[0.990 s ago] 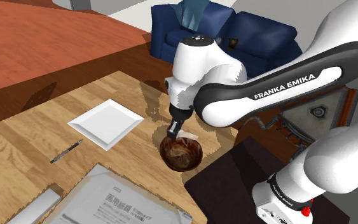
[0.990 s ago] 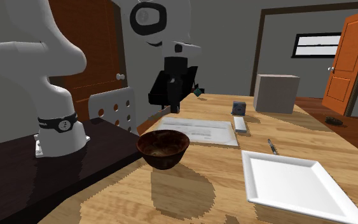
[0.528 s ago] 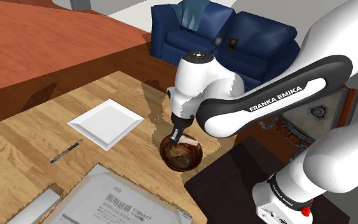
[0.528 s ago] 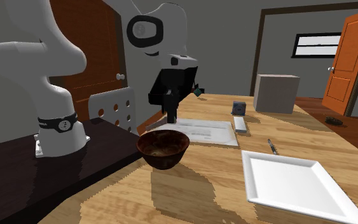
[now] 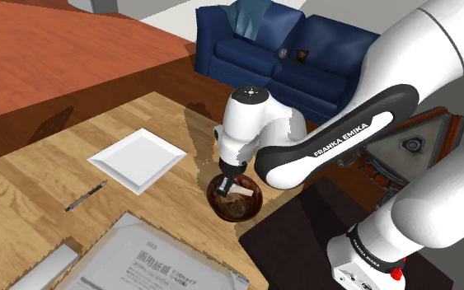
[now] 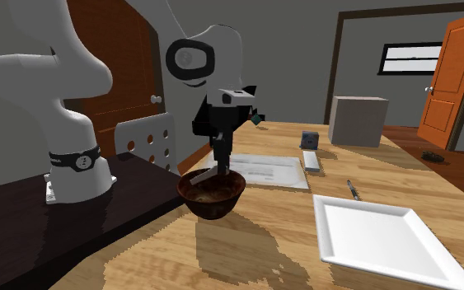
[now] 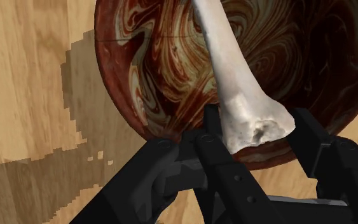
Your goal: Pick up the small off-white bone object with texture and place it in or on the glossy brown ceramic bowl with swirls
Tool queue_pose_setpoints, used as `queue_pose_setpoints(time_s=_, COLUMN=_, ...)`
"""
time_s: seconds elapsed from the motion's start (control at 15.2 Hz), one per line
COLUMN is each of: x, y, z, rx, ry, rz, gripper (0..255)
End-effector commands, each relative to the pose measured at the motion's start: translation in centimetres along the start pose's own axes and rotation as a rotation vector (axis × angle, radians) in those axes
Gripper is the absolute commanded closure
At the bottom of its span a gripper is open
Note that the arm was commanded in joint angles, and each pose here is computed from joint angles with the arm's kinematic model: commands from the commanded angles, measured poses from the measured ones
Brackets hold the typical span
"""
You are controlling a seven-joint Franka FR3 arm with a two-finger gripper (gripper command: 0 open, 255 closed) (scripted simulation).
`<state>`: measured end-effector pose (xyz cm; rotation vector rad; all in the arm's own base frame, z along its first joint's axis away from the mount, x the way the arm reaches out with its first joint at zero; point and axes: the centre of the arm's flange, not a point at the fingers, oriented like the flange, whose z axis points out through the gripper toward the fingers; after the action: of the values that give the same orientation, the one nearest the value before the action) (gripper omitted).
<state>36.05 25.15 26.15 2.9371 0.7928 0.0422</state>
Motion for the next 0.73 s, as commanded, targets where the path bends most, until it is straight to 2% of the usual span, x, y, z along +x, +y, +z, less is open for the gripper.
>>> queue_pose_setpoints(time_s=0.0, x=-0.12, y=-0.13, z=1.33, rx=0.0, ry=0.001, rz=-0.001, gripper=255)
queue_pose_setpoints(time_s=0.53, x=-0.12, y=-0.12, z=1.33, rx=0.0, ry=0.001, rz=-0.001, gripper=255)
queue_pose_setpoints(time_s=0.59, x=-0.12, y=-0.12, z=1.33, rx=0.0, ry=0.001, rz=-0.001, gripper=0)
queue_pose_setpoints(time_s=0.66, x=-0.12, y=-0.12, z=1.33, rx=0.0, ry=0.001, rz=-0.001, gripper=0)
